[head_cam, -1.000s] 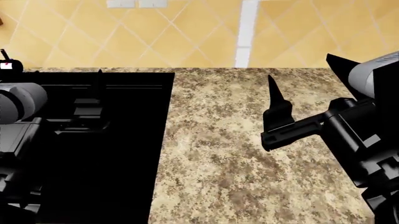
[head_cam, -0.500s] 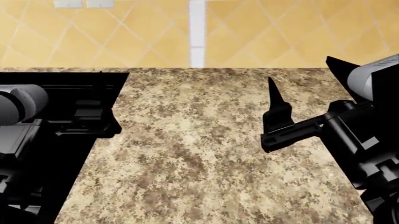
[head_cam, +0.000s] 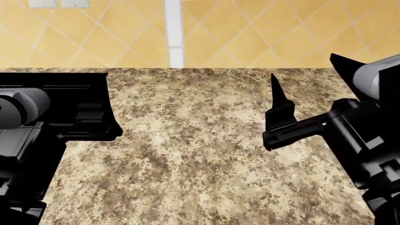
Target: Pick and place the shaker into the drawer. Then close the cabinet.
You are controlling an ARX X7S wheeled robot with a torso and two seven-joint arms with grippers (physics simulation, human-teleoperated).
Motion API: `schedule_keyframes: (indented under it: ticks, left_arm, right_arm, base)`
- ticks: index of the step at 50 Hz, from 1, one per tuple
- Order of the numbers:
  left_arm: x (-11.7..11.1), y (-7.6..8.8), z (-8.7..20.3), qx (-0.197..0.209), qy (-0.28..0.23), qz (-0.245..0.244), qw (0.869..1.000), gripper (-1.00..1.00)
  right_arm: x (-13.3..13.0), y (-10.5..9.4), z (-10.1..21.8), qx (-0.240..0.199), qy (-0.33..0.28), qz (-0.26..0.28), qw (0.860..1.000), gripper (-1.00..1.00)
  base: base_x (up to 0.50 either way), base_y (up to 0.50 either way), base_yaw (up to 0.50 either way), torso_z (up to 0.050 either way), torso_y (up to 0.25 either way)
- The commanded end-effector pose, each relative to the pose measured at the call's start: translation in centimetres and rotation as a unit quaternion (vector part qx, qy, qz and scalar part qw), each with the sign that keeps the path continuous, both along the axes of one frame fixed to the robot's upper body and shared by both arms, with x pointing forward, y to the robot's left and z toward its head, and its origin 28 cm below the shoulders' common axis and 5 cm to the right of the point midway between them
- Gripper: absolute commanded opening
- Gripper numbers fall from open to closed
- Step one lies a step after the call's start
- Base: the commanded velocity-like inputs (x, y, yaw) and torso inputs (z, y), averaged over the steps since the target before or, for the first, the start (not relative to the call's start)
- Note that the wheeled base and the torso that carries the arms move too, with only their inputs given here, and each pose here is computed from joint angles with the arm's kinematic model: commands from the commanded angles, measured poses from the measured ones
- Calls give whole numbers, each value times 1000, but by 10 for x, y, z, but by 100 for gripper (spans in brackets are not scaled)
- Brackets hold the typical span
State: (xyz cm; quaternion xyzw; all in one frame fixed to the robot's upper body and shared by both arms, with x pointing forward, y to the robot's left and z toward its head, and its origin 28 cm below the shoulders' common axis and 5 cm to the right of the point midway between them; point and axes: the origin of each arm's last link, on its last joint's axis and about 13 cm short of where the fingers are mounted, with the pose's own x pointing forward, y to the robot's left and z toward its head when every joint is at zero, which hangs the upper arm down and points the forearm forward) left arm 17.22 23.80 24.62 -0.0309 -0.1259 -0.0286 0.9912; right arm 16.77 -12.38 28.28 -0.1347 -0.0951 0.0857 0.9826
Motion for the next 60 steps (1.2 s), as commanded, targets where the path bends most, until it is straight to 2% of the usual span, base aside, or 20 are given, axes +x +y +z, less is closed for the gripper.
schedule_keyframes:
  ticks: [1, 4, 8, 14, 20, 24, 28, 29, 30, 31, 32, 33, 36, 37, 38, 40, 45, 48, 52, 60]
  left_arm:
    - [-1, 0, -1, 0, 0, -1, 1000, 100]
    - [-2, 1, 0, 1, 0, 0, 1000, 100]
    - [-3, 0, 2, 1, -2, 0, 1000, 100]
    - [-4, -2, 4, 4, -3, -3, 1000, 100]
    - [-2, -5, 4, 5, -1, -11, 1000, 100]
    - [-2, -6, 3, 4, 0, -13, 1000, 100]
    - [-1, -7, 5, 3, -1, -17, 1000, 100]
    - [-1, -7, 5, 3, -1, -18, 1000, 100]
    - [0, -8, 5, 2, -1, -18, 1000, 100]
    - [0, -8, 6, 2, -2, -19, 1000, 100]
    - [0, -8, 6, 1, -2, -20, 1000, 100]
    - [1, -8, 6, 1, -2, -21, 1000, 100]
    - [0, -9, 5, -3, -2, -23, 1000, 100]
    - [0, -8, 4, -3, -1, -22, 1000, 100]
    - [0, -8, 3, -4, 1, -21, 1000, 100]
    - [-1, -6, -1, -5, 4, -16, 1000, 100]
    - [-2, 2, -9, -11, 14, 2, 1000, 100]
    - [-2, 6, -13, -15, 20, 13, 1000, 100]
    - [-1, 10, -18, -18, 27, 26, 999, 100]
    - [-9, 23, -22, -24, 36, 60, 997, 100]
  right_arm:
    - [7, -15, -1, 16, 23, -65, 997, 100]
    - [15, -44, 11, 22, 36, -148, 988, 100]
    - [19, -71, 48, 9, 25, -212, 977, 100]
    - [22, -83, 103, -24, 2, -263, 965, 100]
    - [-3, -55, 191, -102, -119, -281, 947, 100]
    - [-8, -30, 239, -138, -189, -238, 943, 100]
    - [-6, 2, 271, -191, -206, -154, 947, 100]
    - [-5, 4, 279, -197, -216, -153, 944, 100]
    - [-3, 6, 290, -193, -238, -171, 936, 100]
    - [-1, 6, 299, -199, -267, -205, 920, 100]
    - [6, 9, 307, -226, -295, -207, 905, 100]
    - [15, 13, 312, -248, -305, -191, 899, 100]
    - [47, 26, 323, -277, -300, -129, 904, 100]
    - [59, 30, 324, -286, -270, -98, 914, 100]
    - [73, 34, 327, -297, -244, -93, 919, 100]
    - [97, 42, 329, -325, -218, -83, 917, 100]
    - [138, 34, 305, -339, -145, -101, 924, 100]
    - [151, 26, 291, -337, -103, -118, 928, 100]
    - [162, 19, 277, -338, -69, -155, 926, 100]
    - [162, 19, 277, -338, -69, -155, 926, 100]
  base:
    - [0, 0, 0, 0, 0]
    - [0, 0, 0, 0, 0]
    - [0, 0, 0, 0, 0]
    - [0, 0, 0, 0, 0]
    - [0, 0, 0, 0, 0]
    - [0, 0, 0, 0, 0]
    - [0, 0, 0, 7, 0]
    - [0, 0, 0, 16, 0]
    - [0, 0, 0, 15, 12]
    - [0, 0, 0, 13, 10]
    - [0, 0, 0, 12, 0]
    - [0, 0, 0, 10, 13]
    - [0, 0, 0, 4, 7]
    - [0, 0, 0, 11, 11]
    - [0, 0, 0, 0, 0]
    - [0, 0, 0, 6, 5]
    - [0, 0, 0, 4, 0]
    - [0, 0, 0, 4, 0]
    - [0, 0, 0, 3, 0]
    - [0, 0, 0, 1, 0]
